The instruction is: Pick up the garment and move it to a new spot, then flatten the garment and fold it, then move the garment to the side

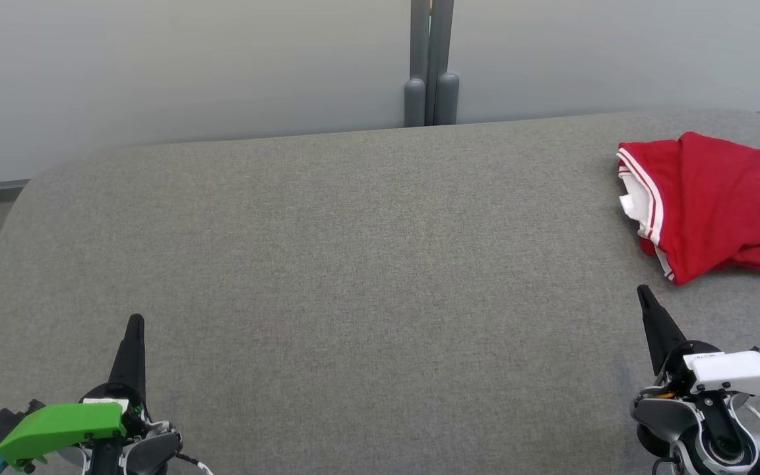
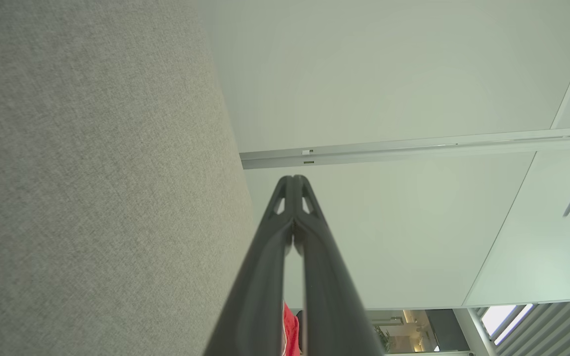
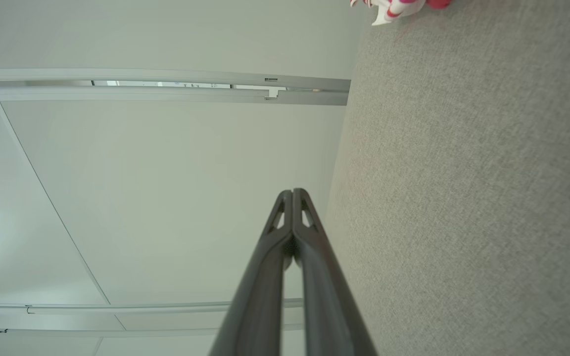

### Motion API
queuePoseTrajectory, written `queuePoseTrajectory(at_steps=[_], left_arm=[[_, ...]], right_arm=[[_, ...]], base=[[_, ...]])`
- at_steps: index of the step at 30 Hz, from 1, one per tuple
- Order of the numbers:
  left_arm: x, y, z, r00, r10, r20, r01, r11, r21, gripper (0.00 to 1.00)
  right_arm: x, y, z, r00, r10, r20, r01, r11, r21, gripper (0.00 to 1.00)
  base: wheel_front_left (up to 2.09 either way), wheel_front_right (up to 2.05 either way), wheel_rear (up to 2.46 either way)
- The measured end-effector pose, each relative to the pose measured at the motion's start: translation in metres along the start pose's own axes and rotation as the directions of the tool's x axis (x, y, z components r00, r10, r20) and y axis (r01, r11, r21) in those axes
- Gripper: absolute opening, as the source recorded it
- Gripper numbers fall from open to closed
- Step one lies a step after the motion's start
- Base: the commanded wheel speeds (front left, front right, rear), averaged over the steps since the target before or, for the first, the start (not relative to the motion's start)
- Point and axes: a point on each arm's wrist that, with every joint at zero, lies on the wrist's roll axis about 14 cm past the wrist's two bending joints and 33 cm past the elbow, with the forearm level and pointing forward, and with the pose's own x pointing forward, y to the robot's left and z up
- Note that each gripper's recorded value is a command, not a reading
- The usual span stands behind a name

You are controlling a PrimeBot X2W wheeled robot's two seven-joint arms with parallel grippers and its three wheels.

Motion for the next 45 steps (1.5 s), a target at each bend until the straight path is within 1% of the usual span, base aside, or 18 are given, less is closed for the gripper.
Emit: queuePoseTrajectory(at_steps=[10,45], left_arm=[[0.0021,-0.0049,-0.0006,1.000,-0.020,-0.007,0.019,0.998,-0.064,0.00],[0.0021,-0.0052,-0.0005,1.000,-0.021,-0.006,0.020,0.998,-0.064,0.00]], right_arm=[[-0.0006,0.0042,0.0025,1.000,0.018,0.002,-0.018,0.998,0.067,0.00],[-0.0008,0.0040,0.0026,1.000,0.018,0.002,-0.018,0.998,0.067,0.00]], base=[[0.00,0.00,0.00],[0.00,0.00,0.00]])
